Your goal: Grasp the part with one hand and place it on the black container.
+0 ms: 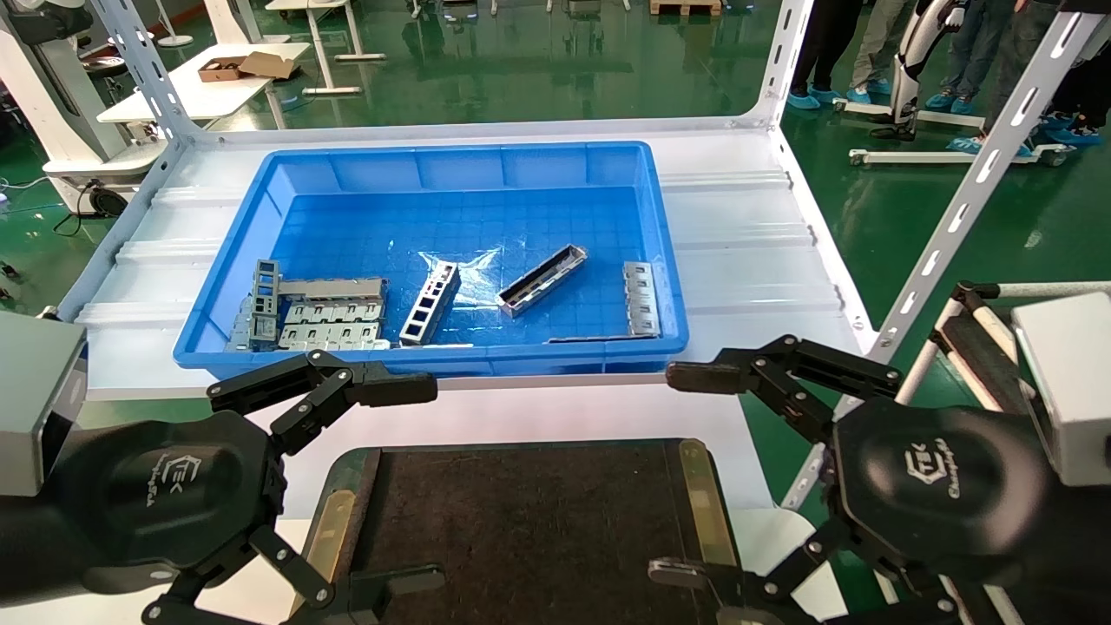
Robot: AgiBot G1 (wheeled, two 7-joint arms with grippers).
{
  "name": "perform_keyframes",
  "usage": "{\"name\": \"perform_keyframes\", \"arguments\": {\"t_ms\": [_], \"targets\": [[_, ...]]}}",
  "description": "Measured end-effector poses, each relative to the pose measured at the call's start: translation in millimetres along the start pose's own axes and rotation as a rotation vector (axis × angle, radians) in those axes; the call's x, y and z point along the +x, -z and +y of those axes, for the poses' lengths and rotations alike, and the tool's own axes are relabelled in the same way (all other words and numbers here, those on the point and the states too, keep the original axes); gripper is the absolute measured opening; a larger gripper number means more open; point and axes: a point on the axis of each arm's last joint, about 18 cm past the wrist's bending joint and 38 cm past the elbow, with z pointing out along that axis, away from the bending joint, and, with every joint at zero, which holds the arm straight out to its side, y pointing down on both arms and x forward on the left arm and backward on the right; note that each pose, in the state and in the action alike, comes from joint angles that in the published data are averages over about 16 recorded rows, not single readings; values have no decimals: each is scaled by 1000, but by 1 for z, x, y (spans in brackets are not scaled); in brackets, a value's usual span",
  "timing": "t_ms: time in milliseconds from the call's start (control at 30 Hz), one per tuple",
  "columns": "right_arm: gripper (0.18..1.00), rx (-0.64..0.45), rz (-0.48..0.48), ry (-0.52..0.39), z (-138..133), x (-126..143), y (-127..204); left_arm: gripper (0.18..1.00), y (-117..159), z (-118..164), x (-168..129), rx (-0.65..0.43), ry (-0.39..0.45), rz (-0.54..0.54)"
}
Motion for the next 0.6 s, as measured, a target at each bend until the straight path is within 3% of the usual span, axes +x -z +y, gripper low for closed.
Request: {"name": "perform_keyframes", "arguments": {"t_ms": [600], "targets": [[1001, 0, 0, 0, 0, 0, 0, 1000, 0, 0, 0, 0, 0, 0]]}}
